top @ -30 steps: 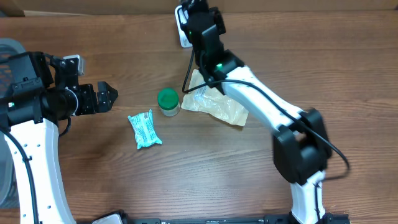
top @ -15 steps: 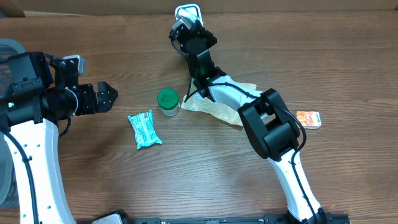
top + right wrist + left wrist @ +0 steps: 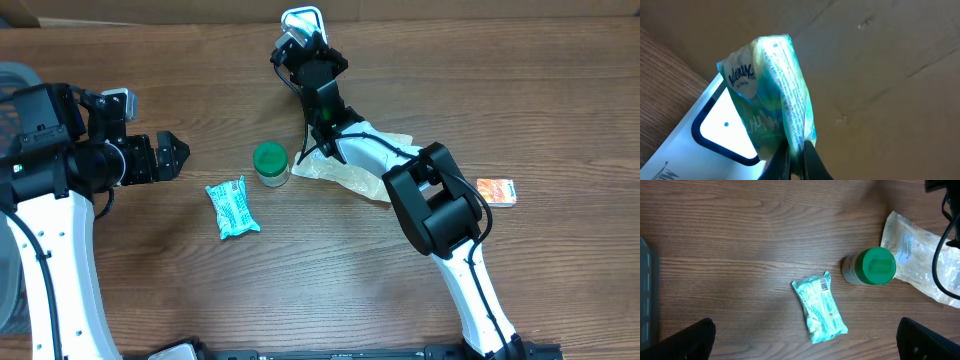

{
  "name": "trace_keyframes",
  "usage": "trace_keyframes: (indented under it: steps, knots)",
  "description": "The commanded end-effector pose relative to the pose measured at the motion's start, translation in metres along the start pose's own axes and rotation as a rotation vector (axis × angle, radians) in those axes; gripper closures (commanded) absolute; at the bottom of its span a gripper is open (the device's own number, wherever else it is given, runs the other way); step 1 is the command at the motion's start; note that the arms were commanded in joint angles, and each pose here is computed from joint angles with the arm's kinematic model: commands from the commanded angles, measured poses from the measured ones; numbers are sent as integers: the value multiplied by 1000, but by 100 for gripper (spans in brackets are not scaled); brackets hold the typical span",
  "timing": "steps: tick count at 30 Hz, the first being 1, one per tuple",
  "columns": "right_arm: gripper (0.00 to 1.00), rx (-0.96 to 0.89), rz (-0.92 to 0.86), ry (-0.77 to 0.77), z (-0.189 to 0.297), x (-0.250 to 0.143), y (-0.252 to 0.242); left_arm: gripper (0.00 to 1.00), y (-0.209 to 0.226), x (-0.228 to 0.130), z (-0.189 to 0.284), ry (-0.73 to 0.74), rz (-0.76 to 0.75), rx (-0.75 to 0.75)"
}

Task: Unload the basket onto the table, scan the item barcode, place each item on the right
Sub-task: 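Lift the teal pack and hold it in front of the white scanner, then carry the teal pack right and lower it onto the orange pack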

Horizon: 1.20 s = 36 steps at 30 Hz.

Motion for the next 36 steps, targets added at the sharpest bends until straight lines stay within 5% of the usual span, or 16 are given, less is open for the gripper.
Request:
trace_keyframes:
  steps: [1,7,17,20,26,29,36]
  knots:
    - [96,-112,-50,24,3,8,-20,0,-2,1,1,-5,-20,-3]
    - [96,-100,-180,3,29,49,-70,0,-2,1,1,-5,-20,-3]
    - [96,396,-582,-12,120,84,-174,0,-2,1,1,-5,-20,-3]
    - [96,476,-784,102,156,70,-214,0,-2,1,1,-5,-20,-3]
    - [96,301,-1163,729,211,-48,-278,0,-2,1,1,-5,-20,-2]
    - [96,200,-1198,1008,216,-111,-281,0,-2,1,1,-5,-20,-3]
    - [96,104,-1269,1303,221,-218,-248,0,-2,1,1,-5,-20,-3]
Point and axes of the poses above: each gripper's point midway between its finger pads, its own z axis back along the fingers, its own y axis along the line the jaws close on, x = y × z, the point moved 9 cm from there along z, back along the fingers, and after that the axes turned 10 degrees about z, right-handed, at the moved point
